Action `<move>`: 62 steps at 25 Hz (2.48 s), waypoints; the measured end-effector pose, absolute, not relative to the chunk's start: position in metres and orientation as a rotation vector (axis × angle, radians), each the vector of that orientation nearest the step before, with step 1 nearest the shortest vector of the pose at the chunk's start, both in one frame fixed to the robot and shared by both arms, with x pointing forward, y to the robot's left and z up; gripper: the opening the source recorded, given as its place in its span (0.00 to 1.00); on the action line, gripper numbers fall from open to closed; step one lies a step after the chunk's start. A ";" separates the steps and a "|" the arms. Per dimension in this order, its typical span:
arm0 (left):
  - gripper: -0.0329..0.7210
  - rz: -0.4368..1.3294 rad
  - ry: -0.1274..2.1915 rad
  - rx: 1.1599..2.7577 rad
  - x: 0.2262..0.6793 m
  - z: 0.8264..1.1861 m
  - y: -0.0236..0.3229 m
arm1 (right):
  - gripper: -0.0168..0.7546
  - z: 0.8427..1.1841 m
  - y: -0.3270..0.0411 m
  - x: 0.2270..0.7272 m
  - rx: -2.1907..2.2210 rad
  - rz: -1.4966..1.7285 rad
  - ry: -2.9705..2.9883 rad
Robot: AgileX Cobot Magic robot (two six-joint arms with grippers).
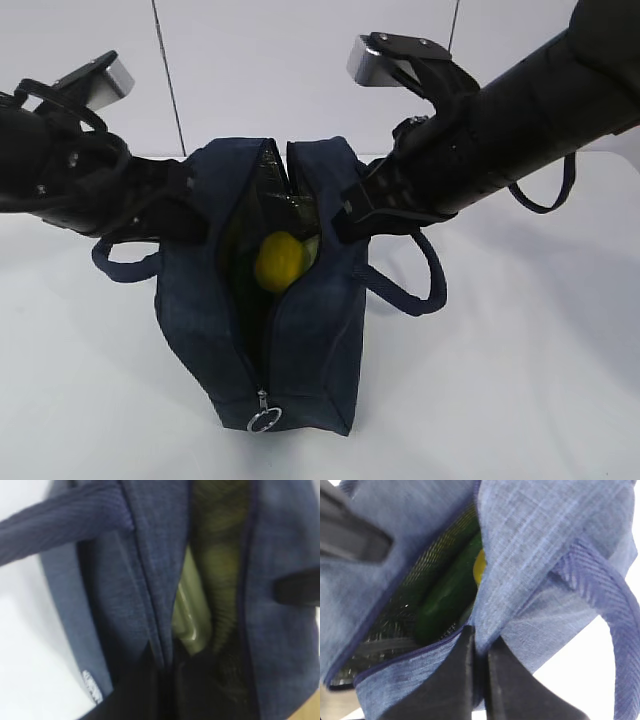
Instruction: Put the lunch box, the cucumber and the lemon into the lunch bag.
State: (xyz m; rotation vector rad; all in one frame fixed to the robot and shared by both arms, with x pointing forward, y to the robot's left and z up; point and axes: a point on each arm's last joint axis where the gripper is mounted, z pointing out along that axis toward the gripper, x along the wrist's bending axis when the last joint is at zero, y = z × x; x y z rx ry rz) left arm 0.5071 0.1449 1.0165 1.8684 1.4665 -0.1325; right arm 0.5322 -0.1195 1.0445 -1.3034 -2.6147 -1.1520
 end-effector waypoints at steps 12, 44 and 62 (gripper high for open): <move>0.04 -0.080 1.354 1.944 0.496 1.016 0.120 | 0.02 1.039 -0.119 0.535 -1.234 -1.140 -2.671; 0.58 0.033 1.339 1.927 0.503 1.017 0.123 | 0.33 1.056 -0.116 0.542 -1.189 -1.229 -2.710; 0.60 0.158 1.170 1.925 0.492 1.048 0.130 | 0.33 1.077 -0.127 0.525 -1.058 -1.053 -2.838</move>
